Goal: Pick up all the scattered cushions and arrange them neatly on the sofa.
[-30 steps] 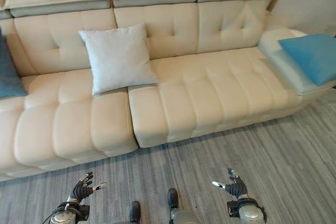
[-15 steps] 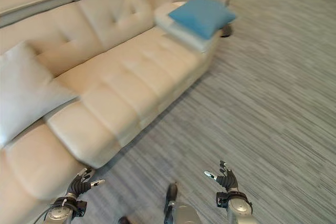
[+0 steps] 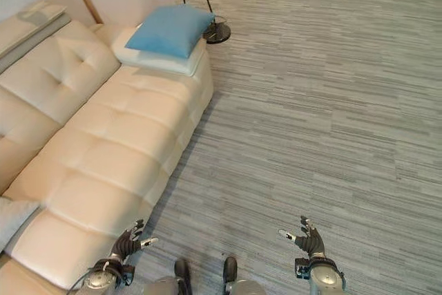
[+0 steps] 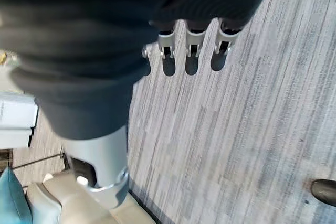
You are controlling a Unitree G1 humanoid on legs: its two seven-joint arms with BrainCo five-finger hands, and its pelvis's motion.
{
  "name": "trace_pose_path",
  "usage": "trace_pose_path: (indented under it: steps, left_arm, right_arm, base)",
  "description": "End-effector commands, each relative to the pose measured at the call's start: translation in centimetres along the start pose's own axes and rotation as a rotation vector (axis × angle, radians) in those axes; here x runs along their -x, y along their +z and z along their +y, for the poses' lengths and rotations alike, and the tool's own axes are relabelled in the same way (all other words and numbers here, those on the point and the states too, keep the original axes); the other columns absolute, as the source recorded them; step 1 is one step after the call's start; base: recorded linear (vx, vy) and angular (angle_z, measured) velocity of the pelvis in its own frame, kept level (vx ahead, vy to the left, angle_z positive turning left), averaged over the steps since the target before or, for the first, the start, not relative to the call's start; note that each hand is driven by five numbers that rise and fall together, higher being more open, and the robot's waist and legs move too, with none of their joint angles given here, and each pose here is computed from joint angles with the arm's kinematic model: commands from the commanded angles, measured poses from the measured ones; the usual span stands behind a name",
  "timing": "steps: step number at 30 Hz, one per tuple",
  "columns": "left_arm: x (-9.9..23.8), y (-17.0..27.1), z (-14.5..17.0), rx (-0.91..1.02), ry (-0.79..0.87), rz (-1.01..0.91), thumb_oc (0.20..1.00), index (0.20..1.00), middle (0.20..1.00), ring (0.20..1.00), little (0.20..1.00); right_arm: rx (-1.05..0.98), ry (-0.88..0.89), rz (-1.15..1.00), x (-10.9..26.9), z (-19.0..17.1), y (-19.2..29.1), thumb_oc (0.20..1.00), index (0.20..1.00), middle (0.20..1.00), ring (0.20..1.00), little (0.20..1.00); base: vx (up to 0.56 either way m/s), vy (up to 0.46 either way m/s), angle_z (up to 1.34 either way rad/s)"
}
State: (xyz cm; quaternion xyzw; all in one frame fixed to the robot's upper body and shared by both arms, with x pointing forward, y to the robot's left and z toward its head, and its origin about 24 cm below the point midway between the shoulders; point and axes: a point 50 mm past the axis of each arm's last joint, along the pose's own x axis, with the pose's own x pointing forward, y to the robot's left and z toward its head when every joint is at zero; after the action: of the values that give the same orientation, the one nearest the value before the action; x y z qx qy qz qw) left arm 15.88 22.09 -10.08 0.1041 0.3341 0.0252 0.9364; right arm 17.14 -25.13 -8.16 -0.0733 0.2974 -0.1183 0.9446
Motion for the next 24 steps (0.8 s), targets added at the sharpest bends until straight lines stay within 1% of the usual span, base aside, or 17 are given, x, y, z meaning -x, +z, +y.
trace_pose_path:
  steps: [1, 9, 13, 15, 19, 24]
  left_arm:
    - [0.3, 1.4, 1.3, -0.046, 0.028, -0.074, 1.0, 1.0, 1.0, 1.0, 1.0]
    - [0.7, 0.9, 2.5, -0.077, 0.051, -0.059, 1.0, 1.0, 1.0, 1.0, 1.0]
    - [0.5, 1.8, 3.2, -0.083, 0.066, -0.089, 1.0, 1.0, 1.0, 1.0, 1.0]
    - [0.6, 2.2, 3.9, -0.088, 0.091, -0.106, 1.0, 1.0, 1.0, 1.0, 1.0]
    - [0.6, 2.0, 3.8, -0.081, 0.098, -0.102, 1.0, 1.0, 1.0, 1.0, 1.0]
    - [0.6, 1.4, 4.2, -0.083, 0.131, -0.077, 1.0, 1.0, 1.0, 1.0, 1.0]
  right_arm:
    - [-0.005, -0.035, -0.116, -0.1, -0.9, 2.3, 1.0, 1.0, 1.0, 1.0, 1.0]
    - [0.003, 0.015, -0.127, 0.2, 0.0, 2.3, 1.0, 1.0, 1.0, 1.0, 1.0]
    - [-0.008, 0.073, -0.164, -0.2, 1.5, 3.5, 1.0, 1.0, 1.0, 1.0, 1.0]
    - [0.002, 0.088, -0.191, -0.4, 2.0, 4.1, 1.0, 1.0, 1.0, 1.0, 1.0]
    - [0.018, 0.096, -0.2, -0.2, 1.8, 4.3, 1.0, 1.0, 1.0, 1.0, 1.0]
    - [0.055, 0.067, -0.192, -0.2, 0.8, 4.1, 1.0, 1.0, 1.0, 1.0, 1.0]
  base:
    - [0.51, 0.049, -0.47]
    - [0.61, 0.141, -0.62]
    - [0.48, 0.177, -0.68]
    - [0.54, 0.239, -0.18]
    - [0.56, 0.169, 0.09]
    - [0.62, -0.031, 0.26]
